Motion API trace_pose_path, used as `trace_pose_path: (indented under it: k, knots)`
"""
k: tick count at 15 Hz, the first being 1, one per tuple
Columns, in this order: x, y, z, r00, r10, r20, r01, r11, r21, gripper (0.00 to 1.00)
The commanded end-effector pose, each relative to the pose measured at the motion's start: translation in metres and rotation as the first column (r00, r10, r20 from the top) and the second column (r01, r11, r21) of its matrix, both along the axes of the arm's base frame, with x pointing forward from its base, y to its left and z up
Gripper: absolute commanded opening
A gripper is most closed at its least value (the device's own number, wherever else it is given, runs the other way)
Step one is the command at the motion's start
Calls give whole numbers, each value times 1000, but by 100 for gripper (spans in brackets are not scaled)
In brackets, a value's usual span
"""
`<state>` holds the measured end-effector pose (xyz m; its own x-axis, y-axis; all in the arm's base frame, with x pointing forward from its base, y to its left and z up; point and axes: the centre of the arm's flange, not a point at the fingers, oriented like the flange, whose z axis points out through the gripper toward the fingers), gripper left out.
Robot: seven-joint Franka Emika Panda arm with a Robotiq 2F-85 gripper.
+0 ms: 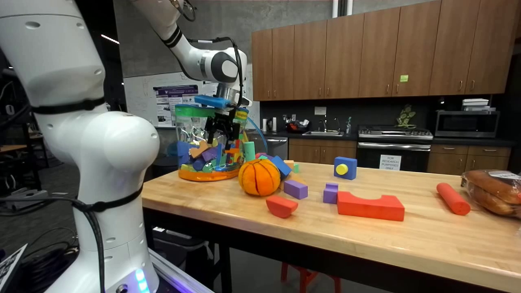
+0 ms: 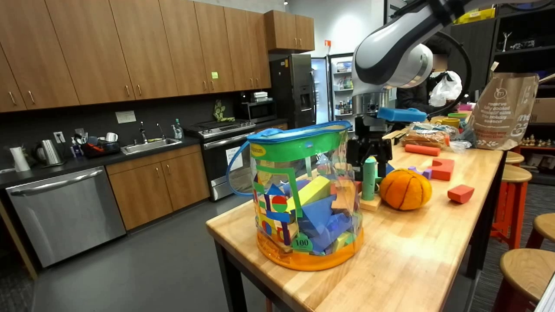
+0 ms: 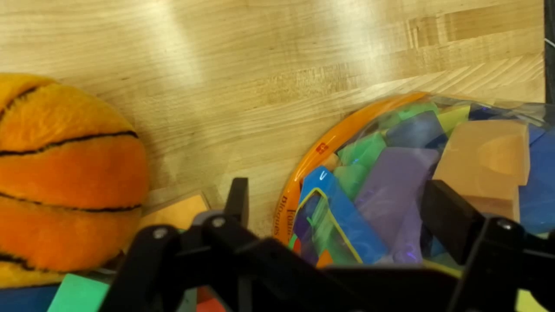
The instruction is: Remove one yellow block from the toy bag
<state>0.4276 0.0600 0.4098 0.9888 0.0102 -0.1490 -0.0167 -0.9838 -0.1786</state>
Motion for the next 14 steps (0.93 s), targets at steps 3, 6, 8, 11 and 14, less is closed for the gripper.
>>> trace_pose_path:
  k: [3,6,8,11,14]
  knots:
    - [0,0,0,1000,0,0,0,1000,0,100]
    - [0,0,0,1000,0,0,0,1000,0,100]
    - [0,0,0,1000,0,0,0,1000,0,100]
    - [0,-1,1,1000,-2,0,2,1000,-11,100]
    - [2,-8,12,1000,-8,5,8,999,-45,100]
